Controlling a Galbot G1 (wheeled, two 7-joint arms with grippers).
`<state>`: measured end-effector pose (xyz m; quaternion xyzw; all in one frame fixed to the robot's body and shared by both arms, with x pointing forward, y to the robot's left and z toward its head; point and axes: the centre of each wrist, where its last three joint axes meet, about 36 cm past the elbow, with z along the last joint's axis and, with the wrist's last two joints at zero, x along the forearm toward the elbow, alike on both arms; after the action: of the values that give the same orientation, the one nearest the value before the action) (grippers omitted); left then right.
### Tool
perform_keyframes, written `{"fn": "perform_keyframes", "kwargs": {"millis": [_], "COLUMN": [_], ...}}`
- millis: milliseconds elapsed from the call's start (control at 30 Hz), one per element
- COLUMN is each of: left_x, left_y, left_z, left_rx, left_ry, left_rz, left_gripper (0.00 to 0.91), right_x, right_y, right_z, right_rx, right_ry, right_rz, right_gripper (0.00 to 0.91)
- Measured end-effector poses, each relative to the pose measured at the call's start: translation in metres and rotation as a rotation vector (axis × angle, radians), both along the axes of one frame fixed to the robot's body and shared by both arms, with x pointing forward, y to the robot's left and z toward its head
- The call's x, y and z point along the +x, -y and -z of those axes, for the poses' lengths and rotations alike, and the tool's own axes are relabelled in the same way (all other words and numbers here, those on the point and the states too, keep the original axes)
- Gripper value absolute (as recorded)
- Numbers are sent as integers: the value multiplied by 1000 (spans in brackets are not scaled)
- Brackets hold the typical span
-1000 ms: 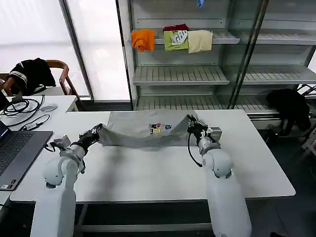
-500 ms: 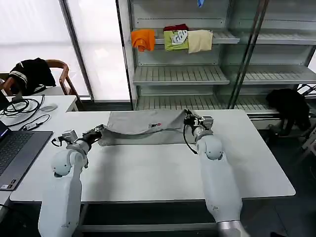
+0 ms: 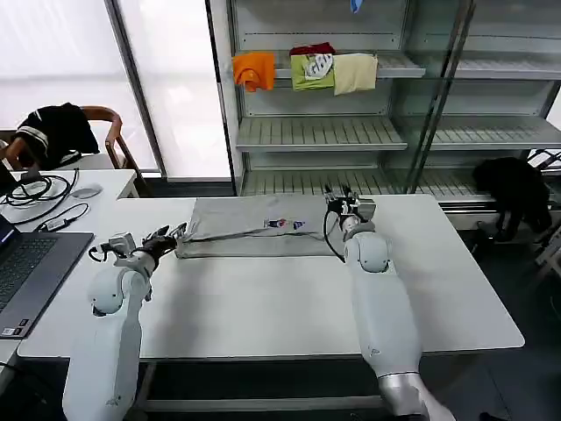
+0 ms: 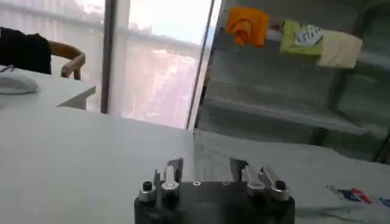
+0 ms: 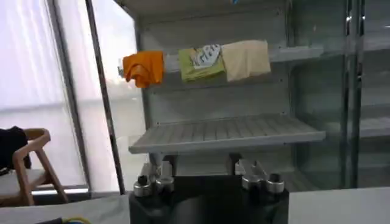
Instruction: Fold and organize the clothes.
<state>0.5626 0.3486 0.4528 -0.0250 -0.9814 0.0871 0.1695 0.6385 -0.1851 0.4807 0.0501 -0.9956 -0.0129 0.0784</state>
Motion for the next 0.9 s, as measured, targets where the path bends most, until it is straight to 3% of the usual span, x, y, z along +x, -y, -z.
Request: {"fn": "perform_keyframes", "kwargs": {"millis": [267,600,633,667,700,733,767,800,900], "left_x": [-8,-12,-12,-12,-13,-13,-13,-13,-13], "left_y": [12,20,20,20,20,19,19,19,18], "left_z": [14,24,25,26,27,28,28,29,31], "left_rx": [80,137,141,143,144,145,147,149,149], "left_ry": [-40,-71,-74,-77,-78,-80,-82,-84,-89], "left_rz": [44,69,69,71,73,75,77,78,85], "left_gripper": [907,907,907,897,826,544,363,20,10], "right_x": [-35,-68,-71,-73,-75,-77,-78,-80,-82], "right_y": [29,51,51,52,52,52,52,52,52], "right_z": [24,52,54,56,59,60,61,61,62], "right_rx": [-76,-94,-94,-93,-93,-92,-90,-88,-77], "right_ry": [-115,-212,-220,-227,-234,-238,-240,-242,-245], "right_rz": [18,8,4,0,-4,-10,-17,-23,-39], "right_gripper": [907,907,776,353,353,0,0,0,0]}}
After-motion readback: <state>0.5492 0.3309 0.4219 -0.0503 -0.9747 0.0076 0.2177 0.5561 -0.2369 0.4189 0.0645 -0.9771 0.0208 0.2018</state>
